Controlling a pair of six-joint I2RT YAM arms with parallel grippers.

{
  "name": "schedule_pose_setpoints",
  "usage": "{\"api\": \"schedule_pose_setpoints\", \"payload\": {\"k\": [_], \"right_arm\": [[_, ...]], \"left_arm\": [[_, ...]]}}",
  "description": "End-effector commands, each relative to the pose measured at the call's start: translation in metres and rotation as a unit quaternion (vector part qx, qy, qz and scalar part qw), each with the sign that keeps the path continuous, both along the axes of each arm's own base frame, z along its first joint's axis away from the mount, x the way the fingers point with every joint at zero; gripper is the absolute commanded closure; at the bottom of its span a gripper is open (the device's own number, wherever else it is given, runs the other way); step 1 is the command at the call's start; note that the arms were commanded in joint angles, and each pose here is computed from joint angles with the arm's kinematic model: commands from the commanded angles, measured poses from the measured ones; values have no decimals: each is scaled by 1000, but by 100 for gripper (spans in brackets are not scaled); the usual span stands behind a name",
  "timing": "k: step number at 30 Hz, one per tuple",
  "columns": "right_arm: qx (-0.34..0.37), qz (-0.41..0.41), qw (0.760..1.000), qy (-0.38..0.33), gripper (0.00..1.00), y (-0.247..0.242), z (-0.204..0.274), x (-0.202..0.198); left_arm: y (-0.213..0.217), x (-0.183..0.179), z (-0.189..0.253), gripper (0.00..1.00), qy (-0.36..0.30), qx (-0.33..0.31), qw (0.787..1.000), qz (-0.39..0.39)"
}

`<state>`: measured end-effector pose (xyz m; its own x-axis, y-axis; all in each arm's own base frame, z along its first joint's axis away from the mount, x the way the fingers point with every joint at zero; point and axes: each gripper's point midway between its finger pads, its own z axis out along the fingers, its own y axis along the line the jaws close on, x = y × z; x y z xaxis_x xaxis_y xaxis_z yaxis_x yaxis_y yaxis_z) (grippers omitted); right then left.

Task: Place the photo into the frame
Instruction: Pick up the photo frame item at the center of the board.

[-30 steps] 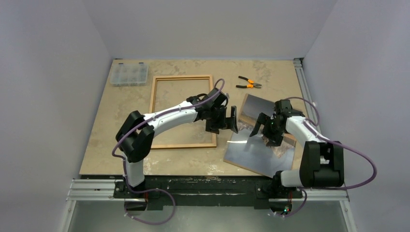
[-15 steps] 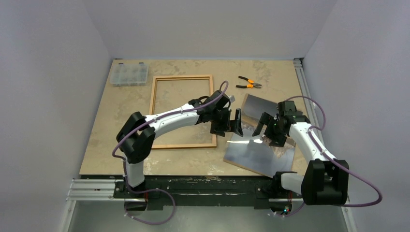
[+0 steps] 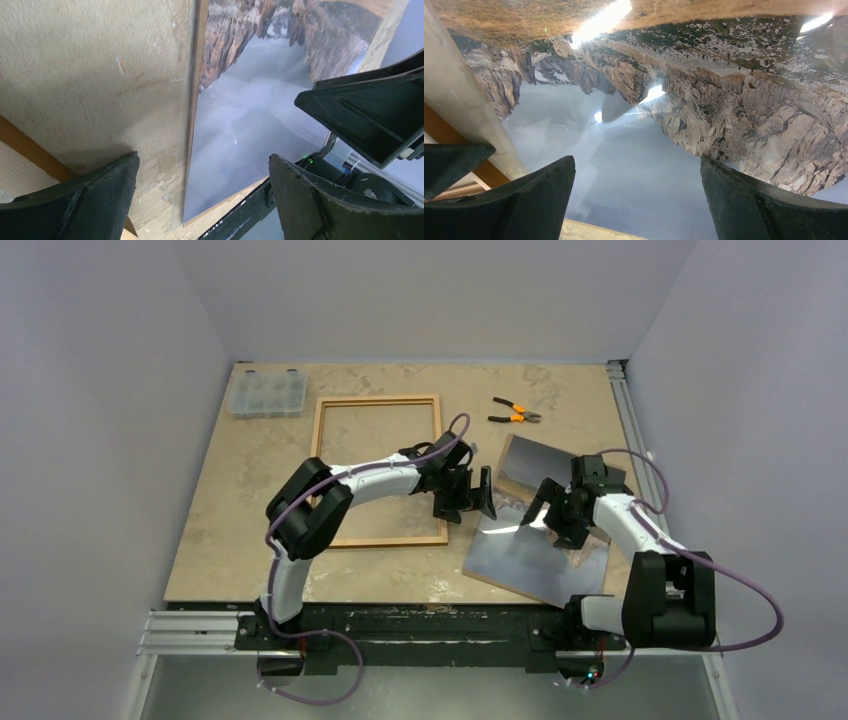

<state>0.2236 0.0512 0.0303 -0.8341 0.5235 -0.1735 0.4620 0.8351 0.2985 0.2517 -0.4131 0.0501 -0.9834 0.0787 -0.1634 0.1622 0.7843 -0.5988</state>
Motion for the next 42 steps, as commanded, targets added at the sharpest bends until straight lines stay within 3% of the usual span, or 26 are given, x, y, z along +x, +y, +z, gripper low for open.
{"api": "schedule_pose_setpoints", "payload": {"k": [1, 8, 10, 14, 20, 30, 42], "right_arm": [[15, -23, 1000, 2, 6, 5, -22, -4], [37, -23, 999, 19, 6, 13, -35, -9], [40, -12, 999, 30, 6, 14, -35, -9], [46, -8, 998, 36, 6, 16, -38, -11], [62, 3, 997, 43, 6, 22, -40, -12], [83, 15, 996, 35, 7, 29, -35, -13], [96, 29, 995, 28, 8, 34, -27, -8]], "left_arm": [[-12, 5, 6, 2, -14, -47, 999, -19], [-29, 2, 6, 7, 19, -103, 994, -24], [-36, 3, 7, 13, 30, -112, 993, -29], [-30, 2, 6, 19, 35, -88, 995, -22], [-34, 0, 49, 25, 7, -135, 990, -35], [-37, -1, 66, 50, -12, -175, 984, -26], [-49, -1, 43, 50, -1, -189, 981, -42]]}}
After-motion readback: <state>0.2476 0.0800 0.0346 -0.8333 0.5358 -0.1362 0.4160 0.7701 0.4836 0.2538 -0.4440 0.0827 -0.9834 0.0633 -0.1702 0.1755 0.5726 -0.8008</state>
